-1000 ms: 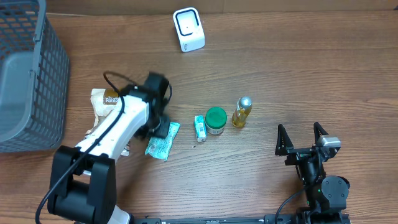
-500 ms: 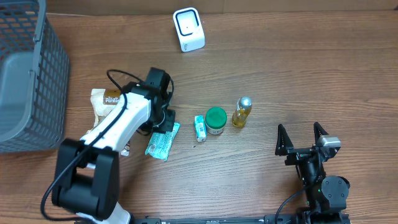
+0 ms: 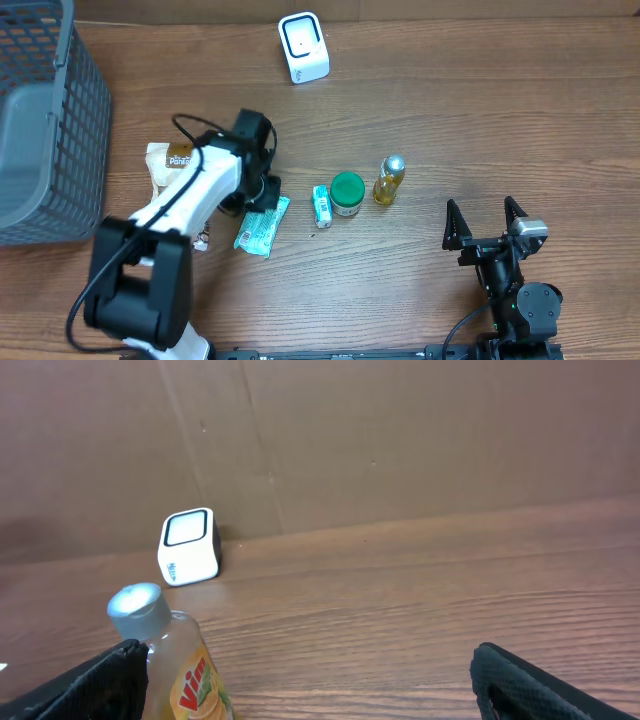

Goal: Scan the item barcode

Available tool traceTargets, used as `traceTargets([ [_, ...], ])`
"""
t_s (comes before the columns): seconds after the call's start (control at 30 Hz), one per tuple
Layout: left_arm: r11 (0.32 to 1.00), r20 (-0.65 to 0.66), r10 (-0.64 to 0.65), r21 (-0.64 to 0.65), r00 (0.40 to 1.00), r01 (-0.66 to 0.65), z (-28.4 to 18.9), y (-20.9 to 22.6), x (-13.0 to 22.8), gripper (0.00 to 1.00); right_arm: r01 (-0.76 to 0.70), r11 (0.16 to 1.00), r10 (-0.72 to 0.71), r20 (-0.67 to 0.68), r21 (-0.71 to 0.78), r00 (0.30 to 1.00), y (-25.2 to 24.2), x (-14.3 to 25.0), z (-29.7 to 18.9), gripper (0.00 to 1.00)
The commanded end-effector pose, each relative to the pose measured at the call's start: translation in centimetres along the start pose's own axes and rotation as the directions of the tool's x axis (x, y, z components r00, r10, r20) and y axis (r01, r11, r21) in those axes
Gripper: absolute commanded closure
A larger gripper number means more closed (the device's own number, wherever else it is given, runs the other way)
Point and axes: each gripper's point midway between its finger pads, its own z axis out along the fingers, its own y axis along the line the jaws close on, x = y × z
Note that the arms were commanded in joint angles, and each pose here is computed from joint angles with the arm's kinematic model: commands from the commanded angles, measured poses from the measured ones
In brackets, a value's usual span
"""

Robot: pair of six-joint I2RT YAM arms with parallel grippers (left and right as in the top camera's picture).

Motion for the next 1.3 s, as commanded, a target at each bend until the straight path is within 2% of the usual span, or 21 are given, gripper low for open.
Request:
traceTargets([
  [0.0, 0.995, 0.250, -0.075, -0.041, 0.965, 0.088, -7.5, 2.0, -4.3, 0.92, -0.004, 1.000, 0.004, -0.001, -0.001, 1.000, 0.0, 0.3, 0.0, 0.00],
  [0.13, 0.945, 0.382, -0.179, -0.190, 0.907, 0.267, -11.0, 7.5, -5.2, 0.92, -0.004, 1.000, 0.004, -0.001, -0.001, 1.000, 0.0, 0.3, 0.0, 0.00],
  [0.2, 0.913, 0.396, -0.215, -0.243, 0.893, 0.328, -11.2, 9.8, -5.0, 0.93, -0.004, 1.000, 0.004, -0.001, -0.001, 1.000, 0.0, 0.3, 0.0, 0.00],
  [0.37, 0.863, 0.365, -0.318, -0.270, 0.875, 0.427, -9.8, 13.7, -3.6, 0.95, -0.004, 1.000, 0.004, -0.001, -0.001, 1.000, 0.0, 0.3, 0.0, 0.00],
  [0.57, 0.833, 0.283, -0.385, -0.305, 0.879, 0.463, -5.9, 16.3, -2.6, 0.96, -0.004, 1.000, 0.004, -0.001, -0.001, 1.000, 0.0, 0.3, 0.0, 0.00],
  [0.83, 0.852, 0.124, -0.387, -0.330, 0.914, 0.406, -0.1, 16.1, -1.8, 0.96, -0.003, 1.000, 0.003, -0.001, -0.001, 1.000, 0.0, 0.3, 0.0, 0.00],
  [1.0, 0.921, 0.013, -0.323, -0.226, 0.946, 0.317, 2.2, 13.4, -1.3, 0.95, -0.003, 1.000, 0.003, -0.001, -0.001, 1.000, 0.0, 0.3, 0.0, 0.00],
  [1.2, 0.958, -0.018, -0.268, -0.111, 0.963, 0.265, 2.6, 10.3, -1.7, 0.96, -0.004, 1.000, 0.004, -0.001, -0.001, 1.000, 0.0, 0.3, 0.0, 0.00],
  [1.27, 0.962, -0.019, -0.253, -0.108, 0.967, 0.250, 2.6, 9.8, -1.7, 0.96, -0.004, 1.000, 0.004, -0.001, -0.001, 1.000, 0.0, 0.3, 0.0, 0.00],
])
